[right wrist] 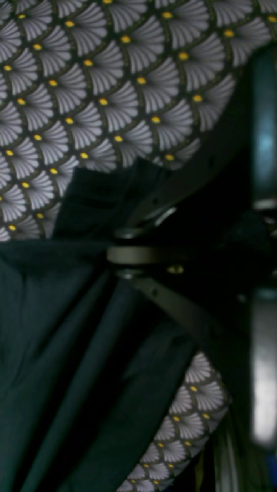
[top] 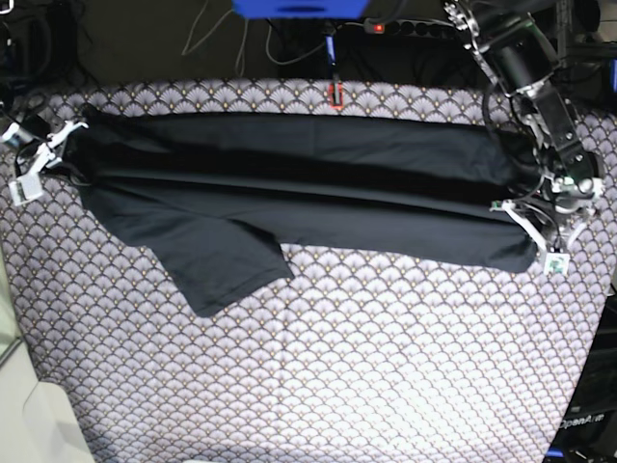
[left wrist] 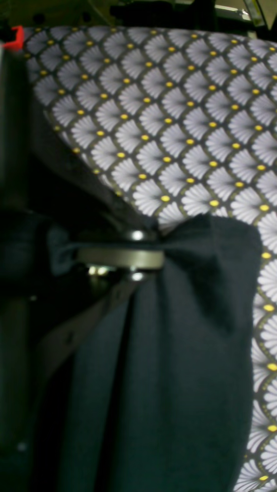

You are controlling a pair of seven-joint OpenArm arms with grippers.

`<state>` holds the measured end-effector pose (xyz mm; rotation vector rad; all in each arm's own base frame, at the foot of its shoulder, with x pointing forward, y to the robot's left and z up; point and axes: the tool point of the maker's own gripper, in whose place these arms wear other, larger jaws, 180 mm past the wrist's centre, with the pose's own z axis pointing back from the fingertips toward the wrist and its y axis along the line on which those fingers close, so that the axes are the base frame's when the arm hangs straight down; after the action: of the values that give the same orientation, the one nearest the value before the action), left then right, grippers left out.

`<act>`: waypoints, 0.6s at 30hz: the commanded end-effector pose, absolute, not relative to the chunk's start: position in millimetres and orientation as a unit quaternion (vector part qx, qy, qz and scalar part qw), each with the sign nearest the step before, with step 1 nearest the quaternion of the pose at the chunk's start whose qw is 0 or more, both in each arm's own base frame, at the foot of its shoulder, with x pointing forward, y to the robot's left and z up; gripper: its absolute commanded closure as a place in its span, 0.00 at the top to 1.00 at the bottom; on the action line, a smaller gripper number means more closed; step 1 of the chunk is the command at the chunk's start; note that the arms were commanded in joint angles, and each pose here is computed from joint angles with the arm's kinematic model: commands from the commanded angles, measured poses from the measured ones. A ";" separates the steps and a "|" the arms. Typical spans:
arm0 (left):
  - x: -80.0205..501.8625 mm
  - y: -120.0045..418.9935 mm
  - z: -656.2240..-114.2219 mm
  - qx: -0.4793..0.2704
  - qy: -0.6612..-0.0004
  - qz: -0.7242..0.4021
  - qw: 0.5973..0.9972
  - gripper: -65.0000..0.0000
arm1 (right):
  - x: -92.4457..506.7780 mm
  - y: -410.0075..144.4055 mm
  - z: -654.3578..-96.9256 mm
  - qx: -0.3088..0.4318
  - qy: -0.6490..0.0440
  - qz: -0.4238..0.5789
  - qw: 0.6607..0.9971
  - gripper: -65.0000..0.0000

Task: Fold the T-shirt properly
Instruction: 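Lift the hem edge with both grippers and fold it toward the collar, then lay the folded hem down and open both grippers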

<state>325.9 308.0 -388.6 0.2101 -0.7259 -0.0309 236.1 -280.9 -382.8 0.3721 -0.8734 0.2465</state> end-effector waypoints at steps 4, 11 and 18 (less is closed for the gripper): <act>331.2 317.0 -378.3 0.115 -0.367 -0.014 0.923 0.00 | 244.9 -289.8 -369.9 0.170 -0.434 0.122 0.876 0.00; 317.0 315.5 -387.8 0.115 -0.355 -0.017 0.927 0.27 | 251.3 -309.8 -384.1 0.148 -0.396 0.109 0.900 0.01; 299.5 323.0 -396.7 0.119 -0.355 -0.006 0.927 0.40 | 254.2 -331.5 -397.5 0.133 -0.372 0.081 0.915 0.18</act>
<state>292.2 312.1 -411.7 0.2063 -0.6885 -0.0128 243.5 -319.8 -412.7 0.3018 -0.7254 0.1587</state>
